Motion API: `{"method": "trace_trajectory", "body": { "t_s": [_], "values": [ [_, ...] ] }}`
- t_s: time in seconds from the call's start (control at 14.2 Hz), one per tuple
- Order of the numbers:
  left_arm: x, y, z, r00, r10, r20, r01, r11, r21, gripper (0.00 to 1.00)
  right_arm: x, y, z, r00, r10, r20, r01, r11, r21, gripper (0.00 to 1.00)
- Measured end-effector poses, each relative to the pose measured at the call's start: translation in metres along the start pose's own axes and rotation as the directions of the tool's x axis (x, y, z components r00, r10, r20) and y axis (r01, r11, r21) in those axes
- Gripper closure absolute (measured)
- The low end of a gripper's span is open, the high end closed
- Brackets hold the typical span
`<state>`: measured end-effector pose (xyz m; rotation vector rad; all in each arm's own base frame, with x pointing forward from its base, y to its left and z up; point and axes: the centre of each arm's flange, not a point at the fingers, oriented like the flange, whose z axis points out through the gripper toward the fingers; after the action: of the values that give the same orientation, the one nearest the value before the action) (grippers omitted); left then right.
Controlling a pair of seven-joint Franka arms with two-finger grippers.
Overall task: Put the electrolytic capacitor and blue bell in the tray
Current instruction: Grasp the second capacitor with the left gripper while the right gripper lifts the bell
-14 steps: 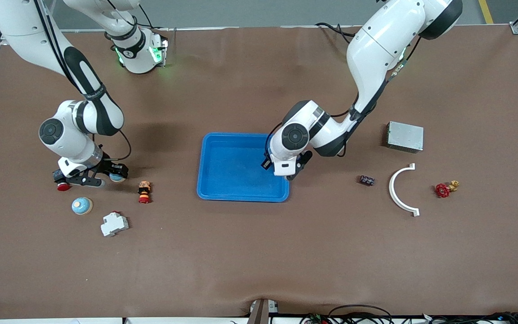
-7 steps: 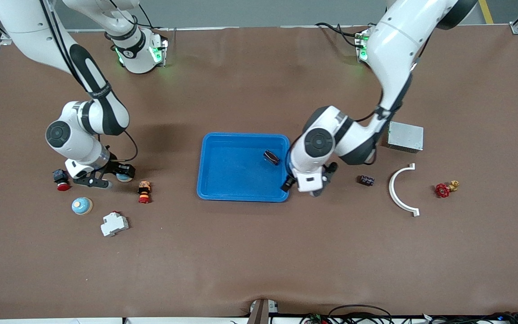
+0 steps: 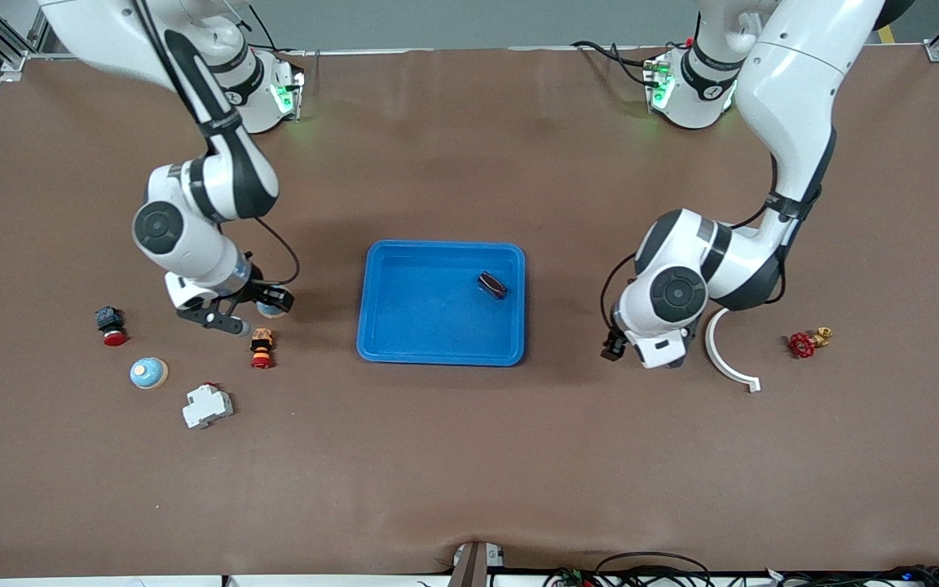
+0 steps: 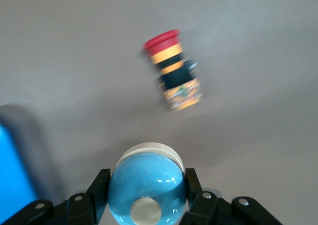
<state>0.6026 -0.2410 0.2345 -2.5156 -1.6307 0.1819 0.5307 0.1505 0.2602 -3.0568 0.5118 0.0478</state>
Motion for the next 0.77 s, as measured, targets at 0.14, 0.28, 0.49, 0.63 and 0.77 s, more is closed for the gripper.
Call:
{"method": "trace_trajectory", "body": {
  "t_s": [0.14, 0.28, 0.49, 0.63, 0.77],
  "values": [
    [0.034, -0.006, 0.011, 0.999, -0.014, -0.040, 0.015, 1.000, 0.017, 0.00, -0.022, -0.033, -0.004, 0.999, 0.045, -0.006, -0.045, 0.999, 0.005, 0.34],
    [0.050, -0.009, 0.025, 0.998, -0.007, -0.067, 0.008, 1.000, 0.024, 0.00, -0.043, -0.064, -0.008, 0.996, 0.089, -0.013, -0.089, 0.996, 0.014, 0.34],
    [0.044, -0.010, 0.045, 0.995, 0.033, -0.089, -0.029, 0.998, 0.049, 0.00, -0.068, -0.099, -0.014, 0.989, 0.148, -0.007, -0.148, 0.989, 0.013, 0.34],
    [0.041, -0.015, 0.057, 0.993, 0.064, -0.098, -0.057, 0.996, 0.074, 0.00, -0.084, -0.118, -0.018, 0.983, 0.182, -0.002, -0.182, 0.983, 0.010, 0.34],
    [0.045, -0.019, 0.062, 0.992, 0.072, -0.107, -0.063, 0.994, 0.086, 0.00, -0.102, -0.134, -0.016, 0.976, 0.220, 0.003, -0.220, 0.976, 0.003, 0.34]
  ]
}}
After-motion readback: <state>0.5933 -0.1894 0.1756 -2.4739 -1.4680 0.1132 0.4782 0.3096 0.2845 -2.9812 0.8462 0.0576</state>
